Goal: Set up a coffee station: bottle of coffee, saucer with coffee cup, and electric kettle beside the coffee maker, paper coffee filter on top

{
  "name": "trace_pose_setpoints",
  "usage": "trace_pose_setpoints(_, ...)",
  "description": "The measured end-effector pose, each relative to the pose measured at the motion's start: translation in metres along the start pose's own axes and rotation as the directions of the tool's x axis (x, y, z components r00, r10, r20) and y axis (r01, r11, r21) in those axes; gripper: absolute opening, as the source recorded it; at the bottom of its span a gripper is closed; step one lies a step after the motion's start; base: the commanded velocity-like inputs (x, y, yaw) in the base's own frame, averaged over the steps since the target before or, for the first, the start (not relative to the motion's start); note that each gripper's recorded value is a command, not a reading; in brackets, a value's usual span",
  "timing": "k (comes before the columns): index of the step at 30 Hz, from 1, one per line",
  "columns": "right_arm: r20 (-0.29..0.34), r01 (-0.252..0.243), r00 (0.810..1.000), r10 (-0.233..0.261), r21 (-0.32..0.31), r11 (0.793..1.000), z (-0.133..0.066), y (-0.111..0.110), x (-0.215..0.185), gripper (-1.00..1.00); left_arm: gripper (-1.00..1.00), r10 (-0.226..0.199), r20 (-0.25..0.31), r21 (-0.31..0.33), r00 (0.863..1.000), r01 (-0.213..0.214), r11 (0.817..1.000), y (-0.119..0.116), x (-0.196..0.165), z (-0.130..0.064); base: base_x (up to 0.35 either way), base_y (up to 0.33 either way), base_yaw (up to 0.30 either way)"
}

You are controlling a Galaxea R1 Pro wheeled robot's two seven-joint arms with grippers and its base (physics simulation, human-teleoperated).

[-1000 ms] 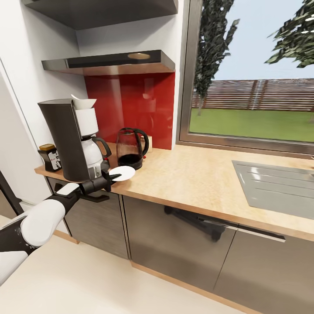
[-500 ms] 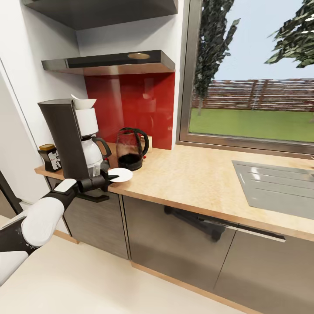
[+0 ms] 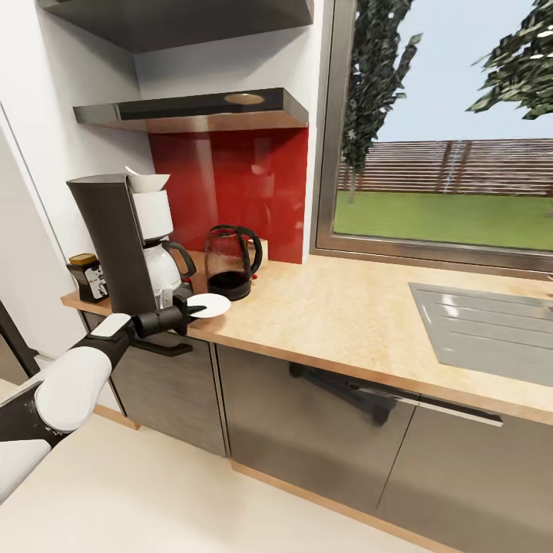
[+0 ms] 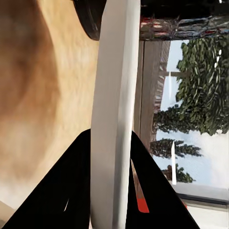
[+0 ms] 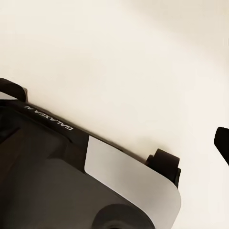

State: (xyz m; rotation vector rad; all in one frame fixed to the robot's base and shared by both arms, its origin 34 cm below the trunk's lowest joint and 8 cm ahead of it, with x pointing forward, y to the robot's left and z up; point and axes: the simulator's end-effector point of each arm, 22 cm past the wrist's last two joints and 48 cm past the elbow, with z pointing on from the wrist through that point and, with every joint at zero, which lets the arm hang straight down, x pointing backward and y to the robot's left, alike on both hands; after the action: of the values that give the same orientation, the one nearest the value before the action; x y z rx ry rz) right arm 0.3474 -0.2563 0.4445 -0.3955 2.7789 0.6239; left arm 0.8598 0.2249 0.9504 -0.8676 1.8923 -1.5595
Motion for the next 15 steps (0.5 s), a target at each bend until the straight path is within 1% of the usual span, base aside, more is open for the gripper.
trace_pose_setpoints(5,0.000,0.000,1.000,0.000,0.000,1.000,0.0000,0.0000,0.0001,1.00,-1.00,-0.002,0.001,0.002,1.000,0.002,1.000,-0.0003,-0.0002,-0.0001,0.001,0.000,0.000)
trace_pose_setpoints(15,-0.001,0.000,1.000,0.000,0.000,1.000,-0.0001,0.0000,0.0003,1.00,-1.00,-0.002,0.001,0.002,1.000,0.002,1.000,-0.0005,-0.0002,-0.0002,0.041,-0.005,0.000)
